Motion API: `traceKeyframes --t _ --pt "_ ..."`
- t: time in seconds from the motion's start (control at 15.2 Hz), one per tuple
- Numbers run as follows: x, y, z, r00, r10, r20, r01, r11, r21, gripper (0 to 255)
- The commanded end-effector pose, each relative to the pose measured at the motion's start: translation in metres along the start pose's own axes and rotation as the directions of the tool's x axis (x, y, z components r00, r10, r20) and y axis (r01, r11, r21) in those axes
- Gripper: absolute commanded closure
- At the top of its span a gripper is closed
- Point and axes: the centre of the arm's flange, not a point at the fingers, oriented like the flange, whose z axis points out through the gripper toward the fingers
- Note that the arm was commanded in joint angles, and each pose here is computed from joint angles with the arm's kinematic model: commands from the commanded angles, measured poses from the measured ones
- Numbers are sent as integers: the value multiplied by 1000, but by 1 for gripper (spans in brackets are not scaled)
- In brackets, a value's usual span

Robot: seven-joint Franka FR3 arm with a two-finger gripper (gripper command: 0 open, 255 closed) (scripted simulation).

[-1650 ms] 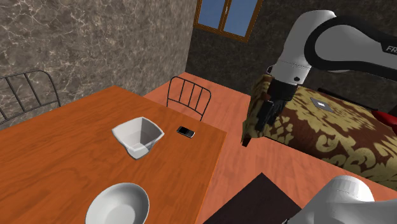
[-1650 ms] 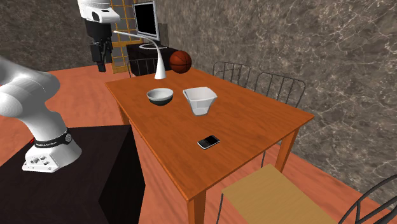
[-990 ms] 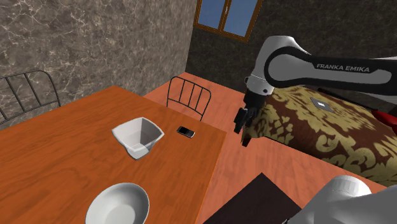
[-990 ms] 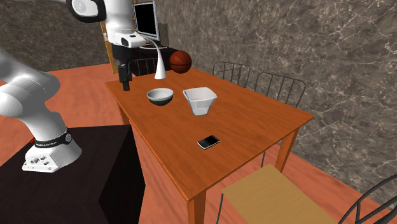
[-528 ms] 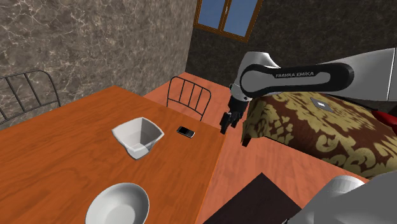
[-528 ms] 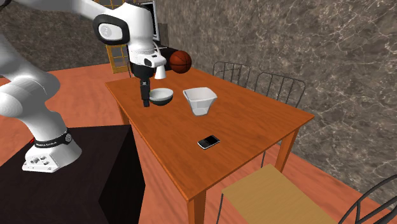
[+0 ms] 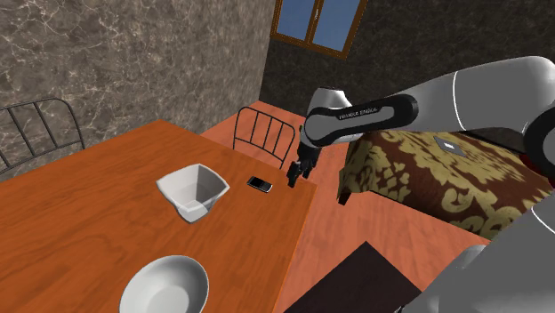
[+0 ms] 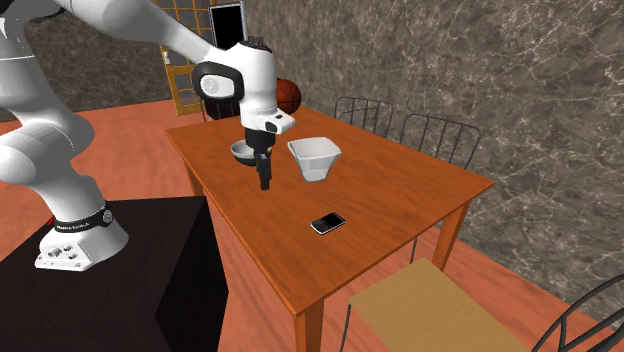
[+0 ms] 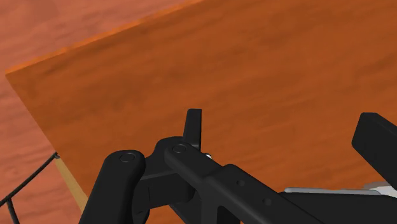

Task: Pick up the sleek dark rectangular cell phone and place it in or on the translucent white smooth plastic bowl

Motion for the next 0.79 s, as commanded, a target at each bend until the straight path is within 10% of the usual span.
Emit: traceKeyframes --t 0.0,0.73 --pt "19 8 18 1000 -12 -6 12 1000 -7 0" --pt "126 40 104 996 -77 -37 76 996 -40 0"
